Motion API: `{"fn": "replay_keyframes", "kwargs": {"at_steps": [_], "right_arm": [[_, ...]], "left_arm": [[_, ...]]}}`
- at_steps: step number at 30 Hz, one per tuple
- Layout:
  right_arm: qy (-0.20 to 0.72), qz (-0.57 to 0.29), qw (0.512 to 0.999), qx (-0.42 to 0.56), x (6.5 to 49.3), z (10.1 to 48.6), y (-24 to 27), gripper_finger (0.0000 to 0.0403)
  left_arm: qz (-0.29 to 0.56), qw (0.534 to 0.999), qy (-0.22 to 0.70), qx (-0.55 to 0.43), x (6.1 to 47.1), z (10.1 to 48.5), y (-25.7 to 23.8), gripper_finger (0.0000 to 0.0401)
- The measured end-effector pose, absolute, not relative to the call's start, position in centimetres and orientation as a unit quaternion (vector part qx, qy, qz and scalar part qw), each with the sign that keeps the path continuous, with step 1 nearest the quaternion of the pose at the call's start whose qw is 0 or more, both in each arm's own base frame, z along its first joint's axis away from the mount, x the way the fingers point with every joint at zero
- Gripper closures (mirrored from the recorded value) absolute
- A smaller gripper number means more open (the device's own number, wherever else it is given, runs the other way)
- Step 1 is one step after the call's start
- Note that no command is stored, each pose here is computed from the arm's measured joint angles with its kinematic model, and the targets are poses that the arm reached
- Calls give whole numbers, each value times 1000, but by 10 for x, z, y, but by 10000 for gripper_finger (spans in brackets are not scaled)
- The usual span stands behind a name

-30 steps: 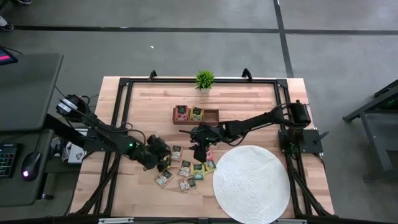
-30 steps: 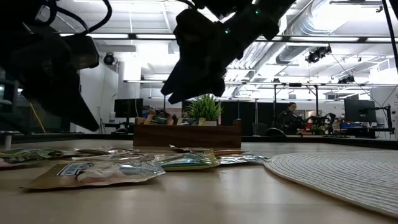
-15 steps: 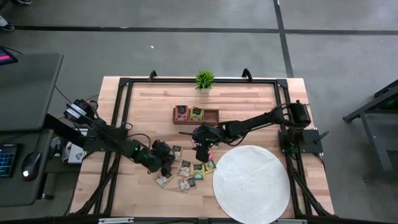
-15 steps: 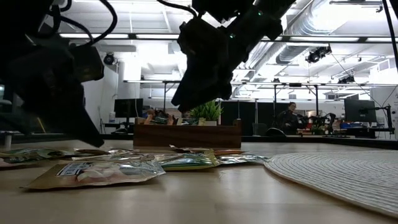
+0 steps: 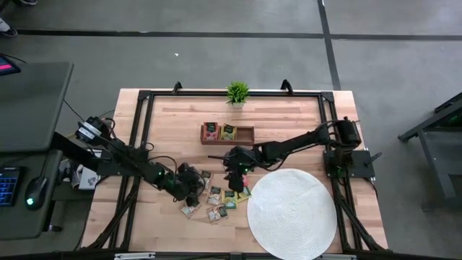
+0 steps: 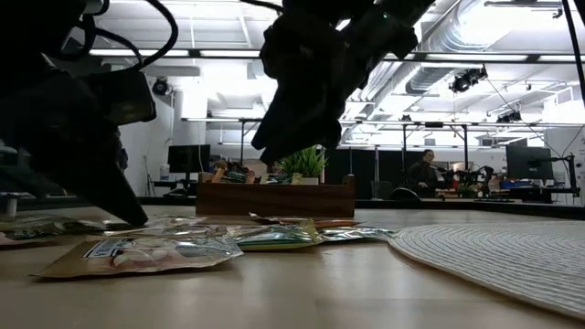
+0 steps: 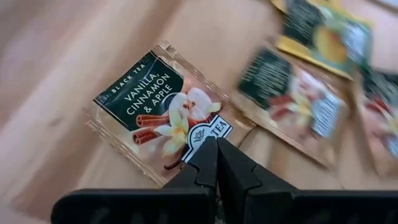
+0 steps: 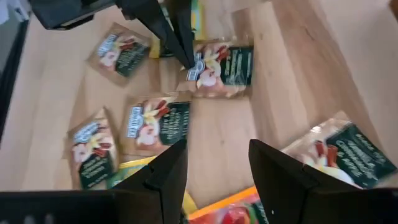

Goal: Pick & Place Tea
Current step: Put the brown tea bag into the right section of the wooden organizer

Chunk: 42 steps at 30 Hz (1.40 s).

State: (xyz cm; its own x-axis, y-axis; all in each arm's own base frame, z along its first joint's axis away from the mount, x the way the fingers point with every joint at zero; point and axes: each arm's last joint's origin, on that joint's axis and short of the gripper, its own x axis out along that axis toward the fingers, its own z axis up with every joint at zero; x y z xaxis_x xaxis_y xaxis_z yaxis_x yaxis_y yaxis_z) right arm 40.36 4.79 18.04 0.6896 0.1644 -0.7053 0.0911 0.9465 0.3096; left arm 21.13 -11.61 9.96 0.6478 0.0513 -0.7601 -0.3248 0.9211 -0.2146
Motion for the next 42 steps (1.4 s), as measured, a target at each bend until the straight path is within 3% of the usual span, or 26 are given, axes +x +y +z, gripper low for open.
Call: {"fn": "replay_keyframes", "kwargs": {"at_steps": [6, 13, 28, 42], "right_arm": [[366, 37, 917, 155, 409, 178, 58, 236], [353, 68, 925, 124, 416, 162, 73, 236], [367, -26, 861, 351, 426, 136, 48, 235], [363, -48, 826, 428, 431, 125, 41, 224]], "left_arm": [[11, 891, 440, -109, 211, 99, -120, 401], [-36, 894, 444, -44, 215, 101, -119, 401], [-78, 888, 453, -4, 234, 106, -97, 401], [-95, 888, 448, 32, 234, 106, -97, 401]]}}
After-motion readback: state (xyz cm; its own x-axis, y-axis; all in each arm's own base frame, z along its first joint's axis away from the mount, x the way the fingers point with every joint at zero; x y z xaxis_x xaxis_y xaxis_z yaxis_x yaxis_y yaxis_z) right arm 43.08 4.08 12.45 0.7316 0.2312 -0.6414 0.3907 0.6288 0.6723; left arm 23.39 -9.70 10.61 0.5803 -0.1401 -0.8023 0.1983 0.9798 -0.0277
